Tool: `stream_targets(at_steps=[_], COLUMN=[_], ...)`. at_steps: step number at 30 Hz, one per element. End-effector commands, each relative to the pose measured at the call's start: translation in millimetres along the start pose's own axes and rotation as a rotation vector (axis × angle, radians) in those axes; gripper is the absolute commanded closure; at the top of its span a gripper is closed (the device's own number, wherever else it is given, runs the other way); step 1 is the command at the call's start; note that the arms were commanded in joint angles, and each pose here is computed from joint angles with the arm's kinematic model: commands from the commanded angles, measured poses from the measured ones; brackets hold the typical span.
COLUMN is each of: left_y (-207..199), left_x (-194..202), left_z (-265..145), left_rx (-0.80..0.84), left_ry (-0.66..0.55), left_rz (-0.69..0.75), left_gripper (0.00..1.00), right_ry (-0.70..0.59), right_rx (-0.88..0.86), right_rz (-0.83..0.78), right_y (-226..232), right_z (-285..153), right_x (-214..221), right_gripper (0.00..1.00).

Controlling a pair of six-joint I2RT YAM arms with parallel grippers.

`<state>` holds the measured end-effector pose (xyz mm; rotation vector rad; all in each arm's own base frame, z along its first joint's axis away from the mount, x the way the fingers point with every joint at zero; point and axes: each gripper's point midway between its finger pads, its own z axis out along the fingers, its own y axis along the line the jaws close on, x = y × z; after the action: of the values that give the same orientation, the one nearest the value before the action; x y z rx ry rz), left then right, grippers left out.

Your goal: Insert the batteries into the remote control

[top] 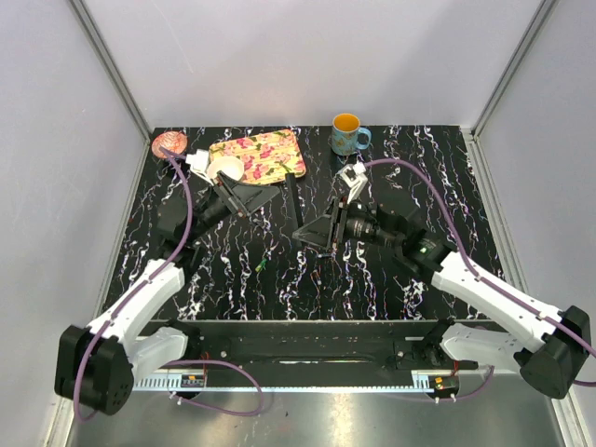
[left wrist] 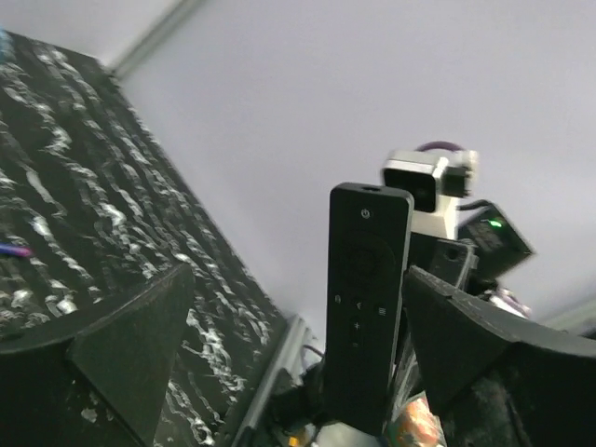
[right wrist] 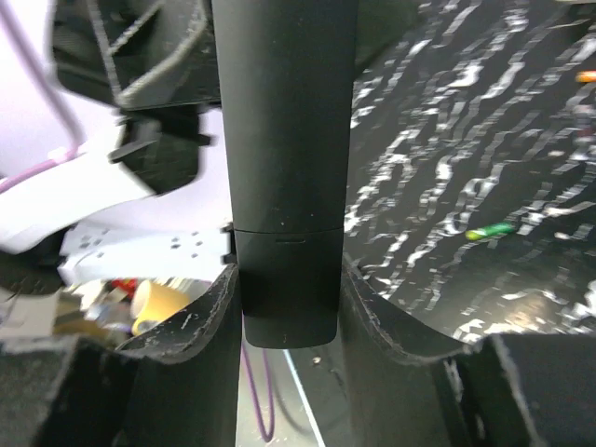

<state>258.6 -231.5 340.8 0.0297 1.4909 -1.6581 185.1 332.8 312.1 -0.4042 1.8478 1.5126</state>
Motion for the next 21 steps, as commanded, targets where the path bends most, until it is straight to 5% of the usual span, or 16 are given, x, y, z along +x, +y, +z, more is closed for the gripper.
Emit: stream_targets(at_steps=[1, 8, 21], left_y=[20, 15, 33], left_x=[-25, -1, 51], left_z=[-5, -4, 27], left_rx=[-0.285, -0.412, -0.451], left_ry=[-0.033, 0.032, 0.173], left_rz=[0.222, 0.303, 0.288], left_gripper=[0.01, 0.01, 0.19], right_ry=[0.01, 0.038, 0.056], right_rx=[0.338, 0.591, 0.563], right_rz=[-0.14, -0.19, -0.19], right_y=[-40, -77, -64], right_z=[-24, -36, -19], right_x=[-18, -13, 1], right_gripper=[1.0, 1.0, 1.0])
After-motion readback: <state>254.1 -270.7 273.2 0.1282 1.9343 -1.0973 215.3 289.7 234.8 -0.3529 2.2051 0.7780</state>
